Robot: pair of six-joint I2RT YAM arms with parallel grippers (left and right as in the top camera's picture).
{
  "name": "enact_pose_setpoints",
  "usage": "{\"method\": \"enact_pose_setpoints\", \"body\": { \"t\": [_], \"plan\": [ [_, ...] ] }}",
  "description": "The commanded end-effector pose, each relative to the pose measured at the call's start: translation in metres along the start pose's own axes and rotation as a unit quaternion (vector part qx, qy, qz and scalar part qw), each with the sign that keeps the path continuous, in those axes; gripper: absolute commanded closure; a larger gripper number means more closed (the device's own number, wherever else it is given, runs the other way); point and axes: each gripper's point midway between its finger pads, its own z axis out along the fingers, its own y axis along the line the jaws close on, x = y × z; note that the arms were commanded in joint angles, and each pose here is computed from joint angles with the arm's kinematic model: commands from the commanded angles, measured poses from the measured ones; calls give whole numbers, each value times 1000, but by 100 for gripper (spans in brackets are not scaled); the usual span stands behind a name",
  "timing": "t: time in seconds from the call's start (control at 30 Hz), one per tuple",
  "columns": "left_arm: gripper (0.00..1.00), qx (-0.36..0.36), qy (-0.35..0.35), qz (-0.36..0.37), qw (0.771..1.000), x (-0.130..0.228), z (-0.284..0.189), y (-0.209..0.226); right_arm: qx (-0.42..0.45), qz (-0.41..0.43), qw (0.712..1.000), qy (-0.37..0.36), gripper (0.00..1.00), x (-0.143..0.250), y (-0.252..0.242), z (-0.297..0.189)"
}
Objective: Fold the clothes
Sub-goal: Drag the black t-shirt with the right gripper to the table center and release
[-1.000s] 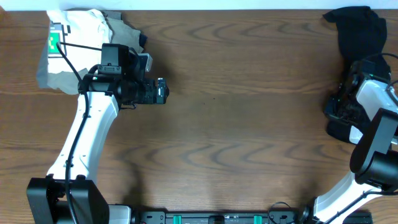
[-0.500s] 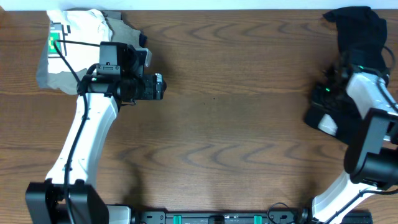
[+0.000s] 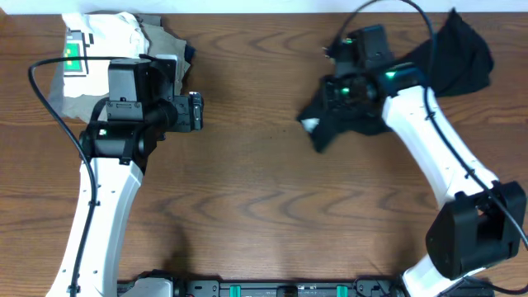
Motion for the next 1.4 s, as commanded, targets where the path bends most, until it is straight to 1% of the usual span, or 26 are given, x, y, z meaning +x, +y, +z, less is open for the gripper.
{"method": "enact_pose_setpoints", "body": {
  "t": [0.0,0.17,0.27,0.33,0.47,0.63,0.83,0.9,1.0,1.1,1.17,1.27,1.37],
  "plan": [
    [19,-13,-13,0,1000,-9,-7,3,-34,-2,999,-19,99,-8,38,-7],
    [20,-14,-14,-1,1000,-9,-7,4,-62,-27,997,-22,99,-6,75,-6],
    [20,-18,-14,-6,1000,-9,-8,9,-74,-43,996,-36,99,-17,90,-19],
    [20,-22,-15,-12,1000,-9,-8,13,-84,-59,993,-56,99,-31,100,-37],
    [20,-31,-18,-32,999,-10,-10,23,-101,-96,984,-115,99,-66,122,-84],
    [21,-47,-21,-50,997,-11,-13,40,-160,-147,957,-192,99,-101,170,-146],
    [20,-63,-24,-68,995,-10,-17,58,-238,-199,907,-285,99,-126,224,-236],
    [20,-66,-22,-72,995,-9,-17,61,-251,-209,892,-312,99,-130,230,-269],
    [20,-67,-17,-74,995,-6,-18,62,-242,-204,890,-329,99,-135,216,-297],
    [20,-67,-16,-74,995,-6,-18,62,-226,-180,903,-317,99,-137,178,-308],
    [20,-67,-16,-74,995,-6,-18,62,-208,-153,920,-295,99,-135,143,-303],
    [20,-65,-17,-74,995,-6,-17,61,-144,-122,951,-245,99,-126,72,-278],
    [20,-65,-17,-74,995,-6,-17,61,-93,-96,972,-195,99,-112,8,-250]
  ]
}}
